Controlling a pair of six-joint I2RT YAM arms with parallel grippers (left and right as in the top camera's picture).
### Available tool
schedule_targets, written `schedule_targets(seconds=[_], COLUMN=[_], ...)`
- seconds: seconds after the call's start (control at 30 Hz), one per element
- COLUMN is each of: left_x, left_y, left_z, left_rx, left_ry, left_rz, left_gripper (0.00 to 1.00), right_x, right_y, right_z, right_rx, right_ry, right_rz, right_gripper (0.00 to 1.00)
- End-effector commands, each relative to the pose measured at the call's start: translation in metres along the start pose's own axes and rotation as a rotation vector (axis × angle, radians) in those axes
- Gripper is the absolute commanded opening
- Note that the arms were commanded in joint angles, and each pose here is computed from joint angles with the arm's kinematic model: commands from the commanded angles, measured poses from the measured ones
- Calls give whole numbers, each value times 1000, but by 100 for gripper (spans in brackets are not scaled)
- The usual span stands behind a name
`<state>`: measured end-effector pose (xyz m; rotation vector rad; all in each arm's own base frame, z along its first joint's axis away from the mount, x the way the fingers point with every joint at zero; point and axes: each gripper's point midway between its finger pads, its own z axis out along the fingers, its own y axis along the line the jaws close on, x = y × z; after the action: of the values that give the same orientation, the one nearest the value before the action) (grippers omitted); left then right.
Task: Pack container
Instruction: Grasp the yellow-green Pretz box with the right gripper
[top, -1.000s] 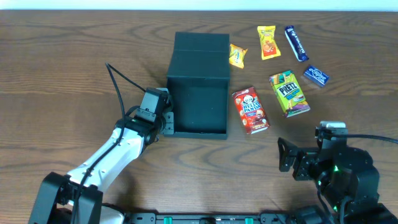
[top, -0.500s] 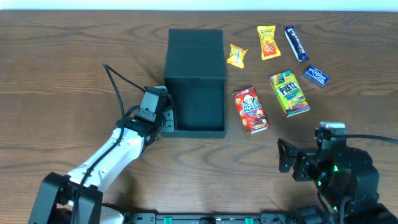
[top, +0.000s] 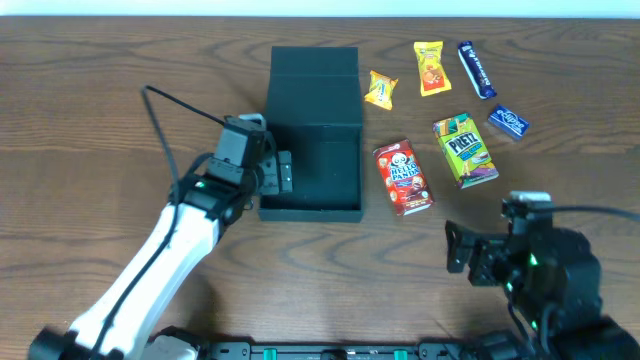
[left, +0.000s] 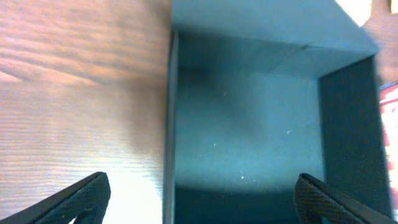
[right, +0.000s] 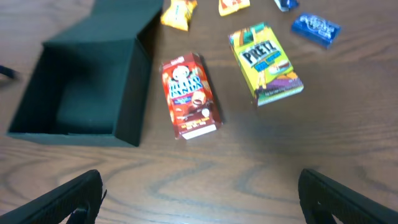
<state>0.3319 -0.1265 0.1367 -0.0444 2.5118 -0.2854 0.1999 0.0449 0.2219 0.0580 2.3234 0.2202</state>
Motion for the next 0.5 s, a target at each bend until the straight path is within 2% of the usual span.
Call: schedule_targets(seconds=[0.0,0.23,0.47], left_x=[-22,-15,-5], left_y=[8,15,10], left_z=[-32,-83,-107], left_rx=[-52,-37,21], left_ry=[-91,-138,-144], left_rz=[25,23,25], left_gripper=[95,95,95], right_x=[-2,-8,-14], right_y=[-3,-8,-50], right_z=[18,72,111], right_rx=[41,92,160], right_ry=[67,178,299], right_rz=[-42,-101,-101], right_gripper=[99,99,99])
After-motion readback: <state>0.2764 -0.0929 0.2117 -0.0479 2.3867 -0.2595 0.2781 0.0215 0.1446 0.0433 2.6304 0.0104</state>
